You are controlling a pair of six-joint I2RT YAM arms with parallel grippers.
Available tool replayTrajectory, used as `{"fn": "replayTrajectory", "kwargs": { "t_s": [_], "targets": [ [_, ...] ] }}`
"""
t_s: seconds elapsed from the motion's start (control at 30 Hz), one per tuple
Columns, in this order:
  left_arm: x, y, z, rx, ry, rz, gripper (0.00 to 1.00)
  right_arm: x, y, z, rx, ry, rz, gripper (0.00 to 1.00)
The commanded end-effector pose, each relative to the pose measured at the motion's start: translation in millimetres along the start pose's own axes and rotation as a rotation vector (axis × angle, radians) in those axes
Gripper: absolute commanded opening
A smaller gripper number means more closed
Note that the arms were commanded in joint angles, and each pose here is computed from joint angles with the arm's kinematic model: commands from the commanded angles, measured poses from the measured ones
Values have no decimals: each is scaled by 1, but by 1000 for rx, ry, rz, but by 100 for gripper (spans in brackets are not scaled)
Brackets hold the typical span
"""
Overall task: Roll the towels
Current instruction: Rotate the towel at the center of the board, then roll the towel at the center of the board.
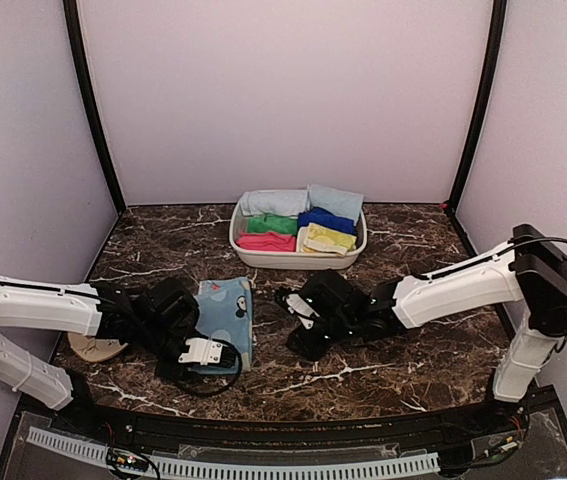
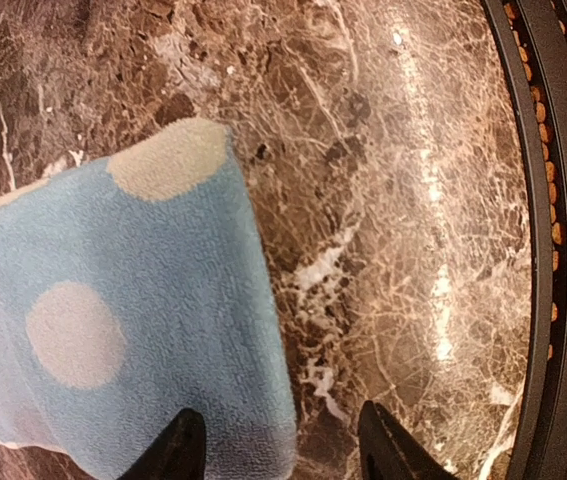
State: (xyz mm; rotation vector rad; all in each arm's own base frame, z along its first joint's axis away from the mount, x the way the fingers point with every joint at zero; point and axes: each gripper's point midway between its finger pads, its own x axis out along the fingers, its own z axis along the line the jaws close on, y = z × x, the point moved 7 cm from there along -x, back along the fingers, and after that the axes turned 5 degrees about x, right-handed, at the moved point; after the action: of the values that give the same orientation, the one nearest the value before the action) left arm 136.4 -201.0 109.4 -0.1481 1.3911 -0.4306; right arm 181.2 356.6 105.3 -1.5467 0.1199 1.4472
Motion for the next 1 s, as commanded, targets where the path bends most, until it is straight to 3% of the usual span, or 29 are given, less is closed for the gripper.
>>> {"fn": "replayTrajectory", "kwargs": {
  "t_s": [0.0, 0.2, 0.37, 0.67, 0.97],
  "targets": [
    [6, 9, -9, -18, 47, 7, 50, -28, -9, 6, -292, 32, -204, 46],
    [13, 20, -1, -80, 68, 10, 26, -41, -5, 29, -554, -50, -289, 48],
    [13, 27, 11, -156, 105, -1, 2, -38, -5, 52, -681, -68, -327, 48],
    [10, 26, 16, -213, 193, -71, 0, -19, 2, 109, -1004, -116, -412, 47],
    [12, 30, 19, -259, 291, -74, 0, 29, 8, 119, -1236, -8, -397, 45]
  ]
}}
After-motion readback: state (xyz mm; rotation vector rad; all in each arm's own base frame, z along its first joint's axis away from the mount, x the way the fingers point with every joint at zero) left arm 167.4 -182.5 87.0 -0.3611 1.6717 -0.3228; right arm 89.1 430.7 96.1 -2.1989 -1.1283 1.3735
